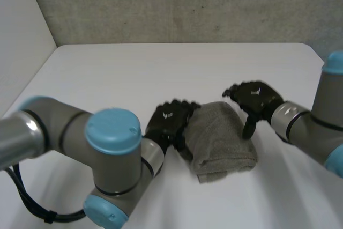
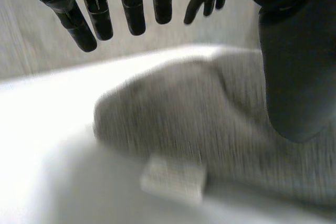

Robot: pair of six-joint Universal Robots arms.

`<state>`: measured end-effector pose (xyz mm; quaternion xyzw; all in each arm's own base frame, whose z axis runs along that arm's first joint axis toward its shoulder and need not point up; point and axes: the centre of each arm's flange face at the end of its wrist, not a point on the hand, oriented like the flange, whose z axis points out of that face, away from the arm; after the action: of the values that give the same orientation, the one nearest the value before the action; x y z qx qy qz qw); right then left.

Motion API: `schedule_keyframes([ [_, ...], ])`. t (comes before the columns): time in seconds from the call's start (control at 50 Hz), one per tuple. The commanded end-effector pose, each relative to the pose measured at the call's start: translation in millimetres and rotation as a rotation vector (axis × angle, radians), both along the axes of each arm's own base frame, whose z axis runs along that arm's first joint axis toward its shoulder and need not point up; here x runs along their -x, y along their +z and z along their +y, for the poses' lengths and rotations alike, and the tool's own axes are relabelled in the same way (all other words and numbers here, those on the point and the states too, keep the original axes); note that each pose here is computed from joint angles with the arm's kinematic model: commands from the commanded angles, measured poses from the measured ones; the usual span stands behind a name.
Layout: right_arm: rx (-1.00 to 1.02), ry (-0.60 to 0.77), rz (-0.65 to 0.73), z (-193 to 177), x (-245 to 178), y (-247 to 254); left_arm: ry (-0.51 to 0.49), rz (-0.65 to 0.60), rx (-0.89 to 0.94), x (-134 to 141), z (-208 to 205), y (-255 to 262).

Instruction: Fold the towel.

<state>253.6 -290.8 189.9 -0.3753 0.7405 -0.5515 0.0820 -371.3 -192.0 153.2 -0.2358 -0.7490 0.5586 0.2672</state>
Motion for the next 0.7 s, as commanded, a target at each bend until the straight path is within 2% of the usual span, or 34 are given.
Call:
schedule_keyframes([
  [0.02, 0.136, -0.104, -0.246, -4.4, 5.4, 85.7, 0.013, 0.13, 0.13, -6.8, -0.3, 78.7],
  [0.04, 0.136, -0.104, -0.247, -4.4, 5.4, 85.9, 0.026, 0.158, 0.161, -13.7, -0.7, 101.3],
  [0.08, 0.187, -0.201, -0.37, -0.9, 13.9, 120.9, 0.048, 0.175, 0.184, -23.2, -1.9, 120.9],
  [0.1, 0.188, -0.202, -0.37, -0.8, 14.0, 121.1, 0.078, 0.186, 0.201, -34.0, -5.5, 137.1],
  [0.12, 0.204, -0.263, -0.413, 0.8, 19.9, 130.9, 0.116, 0.188, 0.212, -45.7, -10.8, 150.2],
  [0.14, 0.204, -0.263, -0.413, 0.8, 20.0, 131.0, 0.116, 0.188, 0.212, -45.8, -10.8, 150.4],
  [0.16, 0.221, -0.318, -0.435, 2.2, 25.3, 136.6, 0.16, 0.183, 0.214, -57.1, -16.1, 159.6],
  [0.18, 0.236, -0.359, -0.433, 3.7, 29.0, 139.6, 0.16, 0.183, 0.214, -57.2, -16.1, 159.7],
  [0.22, 0.242, -0.389, -0.419, 4.9, 30.4, 138.7, 0.24, 0.171, 0.215, -74.6, -22.1, 173.2],
  [0.38, 0.247, -0.423, -0.388, 5.7, 31.8, 134.3, 0.296, 0.134, 0.204, -85.0, -22.4, 186.1],
  [0.5, 0.241, -0.412, -0.387, 8.4, 28.3, 132.9, 0.302, 0.087, 0.186, -86.5, -23.7, 178.3],
  [0.7, 0.243, -0.4, -0.389, 11.3, 26.3, 134.5, 0.31, 0.081, 0.194, -88.8, -25.9, 179.0],
])
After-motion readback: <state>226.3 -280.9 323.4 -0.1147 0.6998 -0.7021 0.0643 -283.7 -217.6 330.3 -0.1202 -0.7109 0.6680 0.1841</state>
